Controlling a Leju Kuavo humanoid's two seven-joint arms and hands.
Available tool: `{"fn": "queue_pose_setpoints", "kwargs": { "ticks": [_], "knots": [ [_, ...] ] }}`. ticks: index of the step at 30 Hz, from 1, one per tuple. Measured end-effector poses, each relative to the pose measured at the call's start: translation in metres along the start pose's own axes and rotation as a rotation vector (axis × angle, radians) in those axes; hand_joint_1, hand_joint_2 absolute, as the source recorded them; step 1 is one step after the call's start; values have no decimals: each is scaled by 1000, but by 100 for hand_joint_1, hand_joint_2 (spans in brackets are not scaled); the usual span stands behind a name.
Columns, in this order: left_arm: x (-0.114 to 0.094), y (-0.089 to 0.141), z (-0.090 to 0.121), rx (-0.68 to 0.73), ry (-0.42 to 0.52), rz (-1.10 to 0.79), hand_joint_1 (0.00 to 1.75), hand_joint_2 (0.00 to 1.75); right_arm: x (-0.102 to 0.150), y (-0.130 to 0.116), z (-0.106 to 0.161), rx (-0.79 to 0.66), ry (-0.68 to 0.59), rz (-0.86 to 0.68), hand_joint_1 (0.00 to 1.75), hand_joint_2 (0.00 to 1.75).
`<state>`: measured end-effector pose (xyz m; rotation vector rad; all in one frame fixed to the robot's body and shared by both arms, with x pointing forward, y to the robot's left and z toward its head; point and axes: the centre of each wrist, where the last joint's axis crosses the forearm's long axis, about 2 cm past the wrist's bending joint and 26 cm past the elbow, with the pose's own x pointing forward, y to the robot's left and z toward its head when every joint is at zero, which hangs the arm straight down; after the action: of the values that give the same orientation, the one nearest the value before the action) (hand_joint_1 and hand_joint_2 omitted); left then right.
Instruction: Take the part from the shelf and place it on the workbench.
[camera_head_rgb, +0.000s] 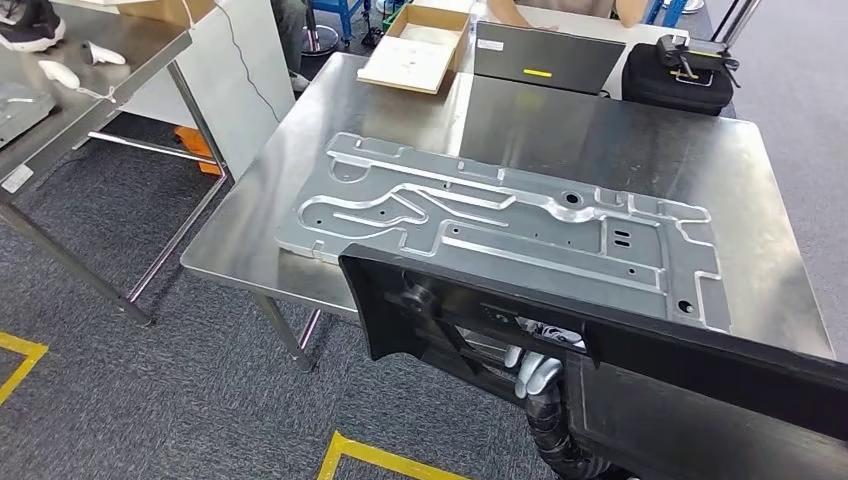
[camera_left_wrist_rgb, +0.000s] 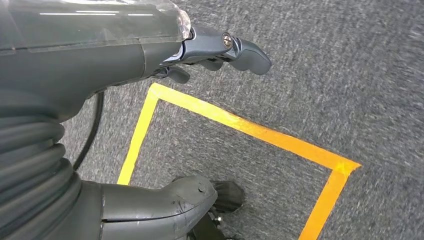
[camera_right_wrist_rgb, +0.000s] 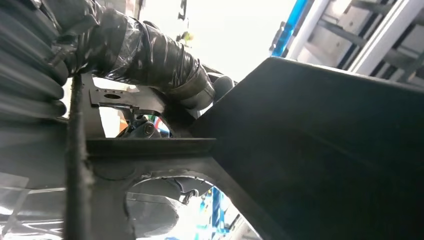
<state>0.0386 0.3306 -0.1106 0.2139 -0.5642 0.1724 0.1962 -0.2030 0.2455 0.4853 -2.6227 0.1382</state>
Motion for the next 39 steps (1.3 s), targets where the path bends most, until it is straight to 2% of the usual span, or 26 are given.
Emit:
{"fn": "queue_pose_setpoints", "kwargs": {
  "ticks": [24, 30, 34, 39],
  "knots": [
    [-1, 2, 0, 3, -1, 2, 0, 175, -1, 0, -3, -3, 17, 1, 175, 175],
    [0, 1, 0, -4, -7, 13, 0, 175, -13, -29, 3, 27, 163, 164, 175, 175],
    [1, 1, 0, -5, -9, 13, 0, 175, -17, -46, 4, 27, 183, 216, 175, 175],
    [-1, 2, 0, -3, -6, 12, 0, 175, -20, -52, 4, 29, 197, 233, 175, 175]
  ]
}}
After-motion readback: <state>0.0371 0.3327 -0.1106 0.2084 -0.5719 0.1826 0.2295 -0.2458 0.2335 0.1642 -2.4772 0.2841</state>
